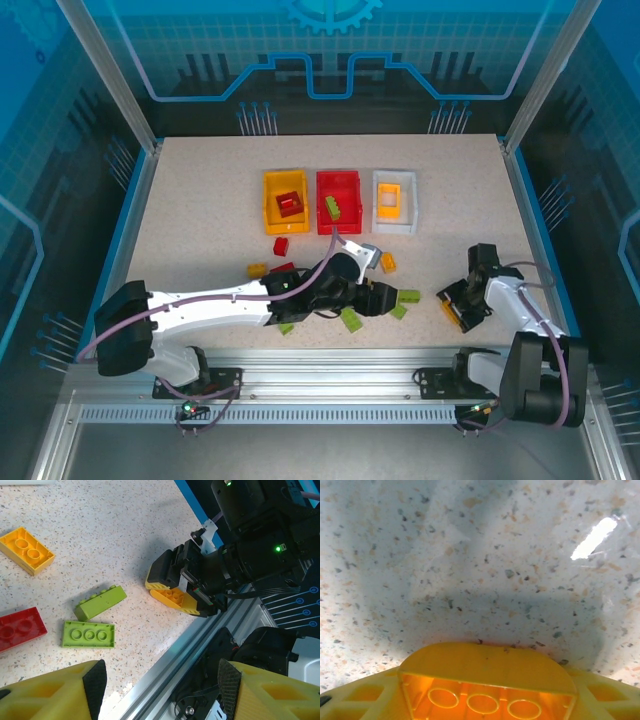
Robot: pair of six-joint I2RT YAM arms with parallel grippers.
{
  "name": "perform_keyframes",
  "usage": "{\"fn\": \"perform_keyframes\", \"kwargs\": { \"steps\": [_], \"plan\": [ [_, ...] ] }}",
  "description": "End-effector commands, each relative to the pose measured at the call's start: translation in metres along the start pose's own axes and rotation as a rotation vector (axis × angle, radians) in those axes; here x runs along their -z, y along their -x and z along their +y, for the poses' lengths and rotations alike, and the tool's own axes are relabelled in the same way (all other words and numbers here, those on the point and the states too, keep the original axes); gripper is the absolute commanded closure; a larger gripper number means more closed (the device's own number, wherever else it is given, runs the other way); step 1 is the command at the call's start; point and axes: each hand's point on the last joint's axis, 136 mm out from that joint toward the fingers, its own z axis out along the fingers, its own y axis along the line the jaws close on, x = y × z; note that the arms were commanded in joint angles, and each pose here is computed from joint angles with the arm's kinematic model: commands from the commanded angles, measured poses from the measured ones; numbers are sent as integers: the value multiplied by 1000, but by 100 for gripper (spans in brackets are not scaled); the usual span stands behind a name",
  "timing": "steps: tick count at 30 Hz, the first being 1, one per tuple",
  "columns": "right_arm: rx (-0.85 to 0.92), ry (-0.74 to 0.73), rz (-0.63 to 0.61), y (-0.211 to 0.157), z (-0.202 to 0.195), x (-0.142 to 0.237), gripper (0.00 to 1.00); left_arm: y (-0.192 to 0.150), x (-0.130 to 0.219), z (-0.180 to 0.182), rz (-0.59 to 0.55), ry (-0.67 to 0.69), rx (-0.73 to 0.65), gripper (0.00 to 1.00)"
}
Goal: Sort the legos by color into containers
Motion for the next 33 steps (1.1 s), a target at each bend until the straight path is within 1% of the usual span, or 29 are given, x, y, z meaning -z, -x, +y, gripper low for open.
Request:
{"fn": "perform_keyframes", "kwargs": {
  "steps": [1, 4, 7, 11, 14, 17, 22, 26, 29, 33],
  "plan": [
    [116, 117, -89, 10, 32, 17, 41, 17, 19, -2, -74, 17, -4, 35],
    [284, 167, -175, 6, 65, 44, 41, 34, 38, 8, -122, 77, 10, 35],
    [461, 196, -252, -4, 110, 72, 41, 59, 61, 27, -168, 154, 48, 35],
    [633, 252, -292, -13, 189, 97, 41, 93, 85, 49, -225, 205, 82, 35],
    [681, 260, -297, -6, 240, 99, 41, 114, 96, 64, -262, 238, 102, 34],
    [674, 250, -286, 6, 282, 89, 41, 132, 103, 71, -303, 263, 109, 33],
    [582, 246, -249, 32, 327, 63, 40, 149, 99, 70, -322, 266, 96, 33],
    [429, 244, -173, 49, 338, 36, 40, 148, 92, 70, -312, 259, 100, 33],
    [324, 263, -124, 55, 344, 19, 39, 145, 89, 73, -303, 259, 108, 33],
    [262, 265, -91, 55, 350, 6, 38, 142, 88, 74, -294, 256, 110, 33]
  ]
}}
